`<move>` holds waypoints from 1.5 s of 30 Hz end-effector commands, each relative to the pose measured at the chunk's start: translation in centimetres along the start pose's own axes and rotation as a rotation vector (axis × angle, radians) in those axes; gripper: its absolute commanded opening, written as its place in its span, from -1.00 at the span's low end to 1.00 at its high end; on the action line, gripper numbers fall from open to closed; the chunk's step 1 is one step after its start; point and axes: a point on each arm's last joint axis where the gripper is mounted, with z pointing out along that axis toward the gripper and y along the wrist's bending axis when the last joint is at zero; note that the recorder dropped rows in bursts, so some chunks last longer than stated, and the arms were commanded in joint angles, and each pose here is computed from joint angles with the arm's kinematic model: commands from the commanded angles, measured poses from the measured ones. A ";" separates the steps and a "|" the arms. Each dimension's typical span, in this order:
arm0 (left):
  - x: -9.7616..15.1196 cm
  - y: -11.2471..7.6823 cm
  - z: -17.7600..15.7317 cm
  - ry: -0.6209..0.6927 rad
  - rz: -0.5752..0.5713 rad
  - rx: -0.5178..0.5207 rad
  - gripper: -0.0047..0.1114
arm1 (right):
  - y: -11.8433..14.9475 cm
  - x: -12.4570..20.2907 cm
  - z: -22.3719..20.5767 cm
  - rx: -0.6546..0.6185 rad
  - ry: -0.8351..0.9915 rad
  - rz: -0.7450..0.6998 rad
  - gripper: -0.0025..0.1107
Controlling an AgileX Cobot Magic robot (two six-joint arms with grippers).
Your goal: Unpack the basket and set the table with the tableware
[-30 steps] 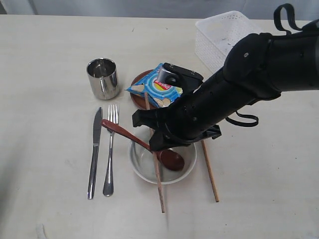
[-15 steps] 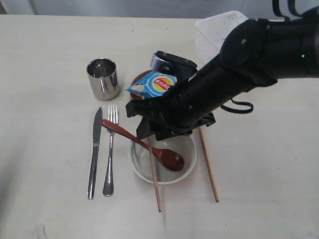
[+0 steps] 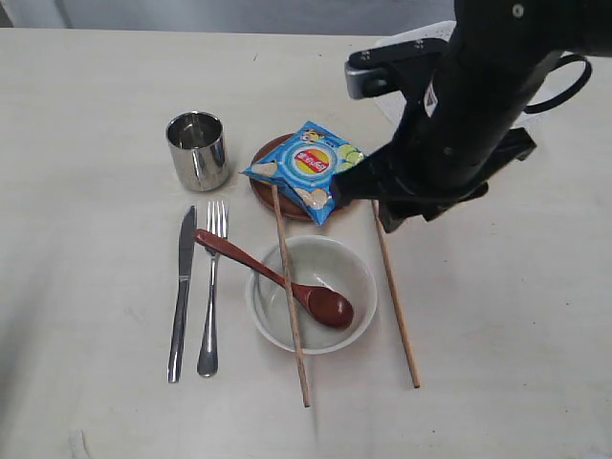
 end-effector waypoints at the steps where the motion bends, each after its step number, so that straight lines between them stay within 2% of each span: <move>1: 0.0 0.0 0.0 -0.008 -0.014 -0.003 -0.92 | -0.8 1.8 1.5 0.050 0.069 0.002 -0.21; 8: 0.0 0.0 0.0 -0.008 -0.014 -0.003 -0.92 | -0.9 4.2 5.1 -0.007 0.037 0.067 -0.21; 13: 0.0 0.0 0.0 -0.008 -0.014 -0.003 -0.92 | -0.7 5.0 6.7 -0.061 0.016 0.057 -0.21; 19: 0.0 0.0 0.0 -0.008 -0.014 -0.003 -0.92 | -0.7 5.2 9.3 -0.043 0.073 0.042 -0.21; 25: 0.0 0.0 0.0 -0.008 -0.014 -0.003 -0.92 | -0.5 4.6 9.4 -0.061 0.017 0.049 -0.21; 27: 0.0 0.0 0.0 -0.008 -0.014 -0.003 -0.92 | -0.5 4.5 9.5 -0.063 0.006 0.049 -0.25; 30: 0.0 0.0 0.0 -0.008 -0.014 -0.003 -0.92 | -0.5 4.4 9.5 -0.064 -0.001 0.047 -0.56; 32: 0.0 0.0 0.0 -0.008 -0.014 -0.003 -0.92 | -0.5 4.4 9.5 -0.063 0.000 0.050 -0.67; 40: 0.0 0.0 0.0 -0.008 -0.014 -0.003 -0.92 | -0.5 4.6 9.5 -0.059 0.019 0.049 -0.28; 45: 0.0 0.0 0.0 -0.008 -0.014 -0.003 -0.92 | -0.5 4.5 9.5 -0.057 0.013 0.042 -0.26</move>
